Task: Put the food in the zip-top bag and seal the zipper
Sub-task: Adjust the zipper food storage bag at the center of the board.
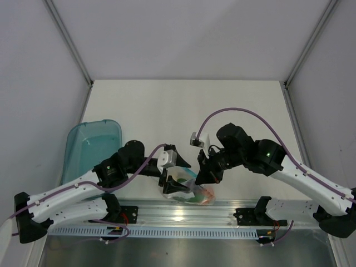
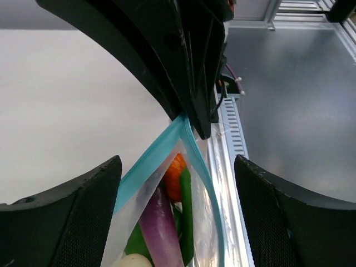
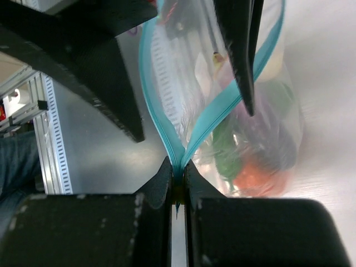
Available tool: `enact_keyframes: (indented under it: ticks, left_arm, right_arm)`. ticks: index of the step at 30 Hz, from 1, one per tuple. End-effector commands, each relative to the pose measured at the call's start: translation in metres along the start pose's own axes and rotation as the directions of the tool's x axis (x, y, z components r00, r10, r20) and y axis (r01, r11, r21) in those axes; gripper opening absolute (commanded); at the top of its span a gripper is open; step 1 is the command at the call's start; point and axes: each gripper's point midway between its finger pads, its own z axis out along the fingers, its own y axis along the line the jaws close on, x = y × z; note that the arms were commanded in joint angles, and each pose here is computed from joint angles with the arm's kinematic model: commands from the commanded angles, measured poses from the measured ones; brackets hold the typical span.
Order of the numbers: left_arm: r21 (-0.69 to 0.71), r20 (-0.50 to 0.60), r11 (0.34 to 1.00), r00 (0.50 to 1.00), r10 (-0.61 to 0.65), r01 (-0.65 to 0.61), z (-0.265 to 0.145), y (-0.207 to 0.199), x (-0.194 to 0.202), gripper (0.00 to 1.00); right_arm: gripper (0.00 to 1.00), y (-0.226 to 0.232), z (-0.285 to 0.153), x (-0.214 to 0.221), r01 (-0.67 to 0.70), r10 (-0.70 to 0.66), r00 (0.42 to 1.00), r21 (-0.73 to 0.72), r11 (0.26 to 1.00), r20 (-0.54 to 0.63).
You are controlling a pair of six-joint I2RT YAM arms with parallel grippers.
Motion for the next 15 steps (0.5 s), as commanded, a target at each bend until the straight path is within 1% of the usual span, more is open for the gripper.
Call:
enact_keyframes:
  ticks: [1,2,3,5,6,8,9,11,12,14,15]
  left_arm:
    - [0.098,-0.044,0.995,0.999,0.000,0.004,0.002,-0.015,0.006,0.79]
    - [0.102,-0.064,0.995,0.998,-0.011,0.017,0.005,-0.014,0.010,0.76]
    - [0.100,-0.068,0.995,0.998,-0.013,0.020,0.005,-0.013,0.009,0.70]
    - [0.094,-0.079,0.995,0.997,-0.021,0.029,0.007,-0.012,0.011,0.62]
    - [0.082,-0.081,0.996,0.996,-0.025,0.032,0.008,-0.009,0.011,0.53]
    - [0.054,-0.079,0.998,0.997,-0.028,0.032,0.008,-0.004,0.008,0.52]
    - [0.022,-0.073,0.999,0.997,-0.024,0.026,0.008,0.001,0.006,0.54]
    - [-0.010,-0.045,1.000,0.999,-0.021,0.020,0.007,0.005,-0.001,0.62]
    - [-0.025,-0.022,1.000,1.000,-0.007,0.007,0.003,0.006,-0.007,0.70]
    - [-0.042,0.019,0.999,1.000,0.011,-0.010,0.001,0.007,-0.016,0.82]
    - [-0.051,0.035,0.999,0.999,0.018,-0.016,-0.001,0.007,-0.019,0.83]
  right_arm:
    - [0.00,0.012,-0.009,-0.002,0.035,-0.034,0.999,-0.061,0.998,0.006]
    - [0.00,0.013,-0.009,0.002,0.037,-0.038,0.999,-0.068,0.997,-0.010]
    - [0.00,0.013,-0.008,0.004,0.034,-0.035,0.999,-0.072,0.997,-0.019]
    - [0.00,0.011,-0.007,0.007,0.029,-0.031,0.999,-0.065,0.997,-0.037]
    - [0.00,0.010,-0.007,0.007,0.029,-0.032,0.999,-0.059,0.998,-0.041]
    - [0.00,0.008,-0.006,0.011,0.023,-0.026,0.998,-0.052,0.998,-0.059]
    - [0.00,0.008,-0.006,0.013,0.026,-0.030,0.997,-0.056,0.998,-0.067]
    - [0.00,0.011,-0.004,0.018,0.022,-0.029,0.996,-0.071,0.997,-0.088]
    - [0.00,0.011,-0.004,0.019,0.023,-0.030,0.995,-0.073,0.997,-0.094]
    - [0.00,0.012,-0.002,0.024,0.015,-0.025,0.993,-0.083,0.996,-0.117]
    - [0.00,0.013,-0.001,0.025,0.019,-0.030,0.992,-0.087,0.996,-0.120]
